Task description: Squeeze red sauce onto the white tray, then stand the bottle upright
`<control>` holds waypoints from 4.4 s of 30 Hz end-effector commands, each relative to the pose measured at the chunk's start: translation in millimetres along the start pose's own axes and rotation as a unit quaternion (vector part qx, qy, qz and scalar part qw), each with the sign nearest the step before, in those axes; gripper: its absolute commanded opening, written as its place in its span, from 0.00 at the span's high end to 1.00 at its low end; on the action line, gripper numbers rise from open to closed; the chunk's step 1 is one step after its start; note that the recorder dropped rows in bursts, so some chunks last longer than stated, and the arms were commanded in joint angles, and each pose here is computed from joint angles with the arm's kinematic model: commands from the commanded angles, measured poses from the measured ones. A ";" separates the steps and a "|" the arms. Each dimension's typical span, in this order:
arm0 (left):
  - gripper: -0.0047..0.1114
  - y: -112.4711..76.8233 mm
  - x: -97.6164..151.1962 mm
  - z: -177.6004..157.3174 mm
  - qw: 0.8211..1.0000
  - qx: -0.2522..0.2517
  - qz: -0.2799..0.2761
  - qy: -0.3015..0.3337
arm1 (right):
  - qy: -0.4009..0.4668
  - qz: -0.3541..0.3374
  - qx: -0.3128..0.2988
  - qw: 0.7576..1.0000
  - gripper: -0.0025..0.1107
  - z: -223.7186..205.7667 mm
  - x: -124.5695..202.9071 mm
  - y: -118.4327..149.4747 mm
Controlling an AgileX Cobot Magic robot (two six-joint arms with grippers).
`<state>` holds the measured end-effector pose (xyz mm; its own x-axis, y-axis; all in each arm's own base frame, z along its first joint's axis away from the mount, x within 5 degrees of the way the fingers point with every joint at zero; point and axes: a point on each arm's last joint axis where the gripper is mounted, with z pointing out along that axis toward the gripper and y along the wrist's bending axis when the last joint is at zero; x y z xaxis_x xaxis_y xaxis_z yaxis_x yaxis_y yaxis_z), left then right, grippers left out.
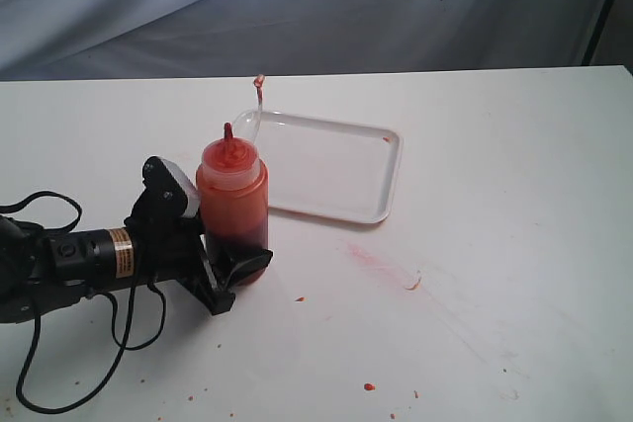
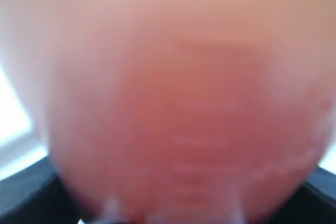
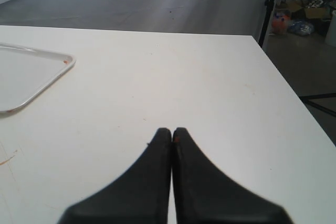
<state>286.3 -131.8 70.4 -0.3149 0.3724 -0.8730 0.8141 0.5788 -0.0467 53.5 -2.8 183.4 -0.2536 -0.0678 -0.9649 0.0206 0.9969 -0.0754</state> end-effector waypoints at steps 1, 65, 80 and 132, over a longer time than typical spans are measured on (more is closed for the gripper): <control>0.90 -1.2 -0.1 0.9 1.000 0.006 0.009 0.002 | -0.004 0.001 -0.001 1.000 0.98 0.2 0.3 0.1; 0.96 -3.9 -4.8 0.6 0.999 0.018 0.040 -0.026 | -0.004 0.001 -0.001 1.000 0.98 0.2 0.3 0.1; 0.96 -12.8 -7.0 -0.4 0.993 0.064 0.087 -0.043 | -0.161 0.129 -0.020 0.978 0.98 -4.5 -28.0 -0.2; 0.96 46.5 -172.9 -78.6 0.934 -0.249 0.252 0.052 | -0.098 -0.029 -0.425 0.899 0.98 -8.7 -204.0 57.2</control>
<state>339.1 -113.8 252.4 0.0031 0.7155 -0.6986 0.5687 0.5734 0.5898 100.5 65.4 376.7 -0.1110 0.0125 -0.9937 -0.7216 0.6865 0.0893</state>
